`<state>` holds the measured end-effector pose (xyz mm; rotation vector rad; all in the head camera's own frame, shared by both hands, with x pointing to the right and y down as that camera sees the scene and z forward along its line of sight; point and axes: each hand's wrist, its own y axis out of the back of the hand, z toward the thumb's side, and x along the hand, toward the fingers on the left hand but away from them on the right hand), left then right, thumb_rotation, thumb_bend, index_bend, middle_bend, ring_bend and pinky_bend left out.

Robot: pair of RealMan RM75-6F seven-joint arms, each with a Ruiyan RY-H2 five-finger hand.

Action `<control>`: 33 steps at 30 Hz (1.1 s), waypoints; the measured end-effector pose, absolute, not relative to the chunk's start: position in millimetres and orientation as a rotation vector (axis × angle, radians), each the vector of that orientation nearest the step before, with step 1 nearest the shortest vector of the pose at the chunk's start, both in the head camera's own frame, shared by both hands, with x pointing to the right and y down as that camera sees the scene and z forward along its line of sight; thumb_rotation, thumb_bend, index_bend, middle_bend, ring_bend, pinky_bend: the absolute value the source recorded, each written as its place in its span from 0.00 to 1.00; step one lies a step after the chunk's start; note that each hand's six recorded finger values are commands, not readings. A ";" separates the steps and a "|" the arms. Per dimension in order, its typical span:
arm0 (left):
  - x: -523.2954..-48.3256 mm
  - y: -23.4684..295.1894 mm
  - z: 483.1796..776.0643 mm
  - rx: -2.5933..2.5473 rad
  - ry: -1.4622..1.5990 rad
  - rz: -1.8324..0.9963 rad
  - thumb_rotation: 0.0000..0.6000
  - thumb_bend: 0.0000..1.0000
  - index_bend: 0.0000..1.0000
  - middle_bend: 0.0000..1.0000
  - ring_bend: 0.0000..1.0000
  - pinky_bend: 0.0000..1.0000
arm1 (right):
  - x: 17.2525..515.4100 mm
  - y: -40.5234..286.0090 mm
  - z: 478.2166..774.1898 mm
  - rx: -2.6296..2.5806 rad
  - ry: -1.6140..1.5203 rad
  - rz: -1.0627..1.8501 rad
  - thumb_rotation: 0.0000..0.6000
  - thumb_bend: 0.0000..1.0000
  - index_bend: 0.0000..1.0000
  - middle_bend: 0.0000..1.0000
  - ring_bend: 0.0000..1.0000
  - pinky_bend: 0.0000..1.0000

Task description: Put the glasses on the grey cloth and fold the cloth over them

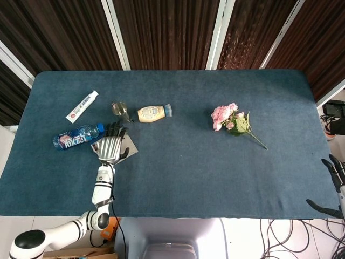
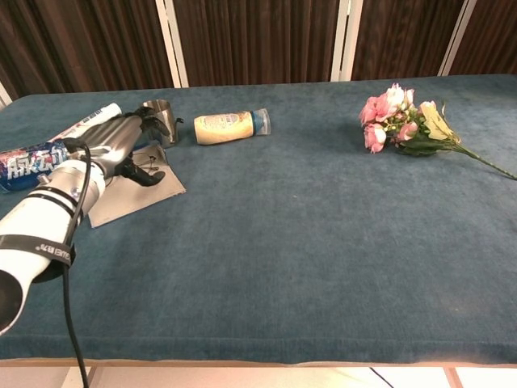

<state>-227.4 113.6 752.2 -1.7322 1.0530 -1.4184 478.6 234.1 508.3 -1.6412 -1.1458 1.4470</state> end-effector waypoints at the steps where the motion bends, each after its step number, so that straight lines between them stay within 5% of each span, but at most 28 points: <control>1: -223.3 118.1 748.8 -1.758 1.049 -1.406 1.00 0.30 0.30 0.02 0.00 0.02 | 478.2 234.4 508.2 -1.643 -1.145 1.445 1.00 0.13 0.00 0.00 0.00 0.00; 11: -218.1 149.4 737.4 -1.855 0.933 -1.516 1.00 0.30 0.29 0.01 0.00 0.02 | 476.4 236.2 508.2 -1.656 -1.133 1.438 1.00 0.13 0.00 0.00 0.00 0.00; 33: -234.3 148.0 751.1 -1.715 0.771 -1.688 1.00 0.32 0.30 0.00 0.00 0.02 | 476.5 236.4 507.2 -1.659 -1.137 1.431 1.00 0.13 0.00 0.00 0.00 0.00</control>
